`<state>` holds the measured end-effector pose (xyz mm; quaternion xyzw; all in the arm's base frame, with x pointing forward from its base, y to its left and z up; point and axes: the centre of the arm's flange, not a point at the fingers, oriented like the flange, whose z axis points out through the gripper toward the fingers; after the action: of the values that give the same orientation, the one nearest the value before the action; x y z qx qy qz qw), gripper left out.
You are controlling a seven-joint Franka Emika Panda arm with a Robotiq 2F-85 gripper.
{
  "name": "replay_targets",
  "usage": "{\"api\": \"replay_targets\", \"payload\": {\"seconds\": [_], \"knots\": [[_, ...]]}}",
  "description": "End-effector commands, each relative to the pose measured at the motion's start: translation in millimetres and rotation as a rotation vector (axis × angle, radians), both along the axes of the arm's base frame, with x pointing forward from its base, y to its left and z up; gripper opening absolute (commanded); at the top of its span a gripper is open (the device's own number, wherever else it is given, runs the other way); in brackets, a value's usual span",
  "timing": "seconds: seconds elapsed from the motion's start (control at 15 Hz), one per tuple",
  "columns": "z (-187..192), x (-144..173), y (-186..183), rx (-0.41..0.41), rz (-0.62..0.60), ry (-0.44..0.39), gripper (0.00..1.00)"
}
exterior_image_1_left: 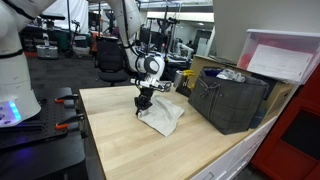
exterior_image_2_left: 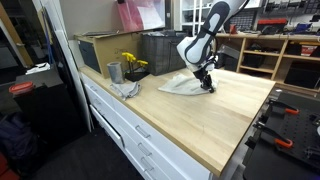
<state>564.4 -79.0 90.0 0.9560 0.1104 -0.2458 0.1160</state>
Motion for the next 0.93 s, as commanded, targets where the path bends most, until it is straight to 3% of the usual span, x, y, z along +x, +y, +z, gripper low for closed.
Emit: {"api": "replay_targets", "payload": {"seconds": [0.0, 0.47, 0.87], "knots": [[26, -15, -9, -0.036, -0.041, -0.037, 0.01], [68, -44, 14, 0.021, -0.119, 0.092, 0.01], [97, -60, 65, 0.124, -0.045, 0.230, 0.01]]}}
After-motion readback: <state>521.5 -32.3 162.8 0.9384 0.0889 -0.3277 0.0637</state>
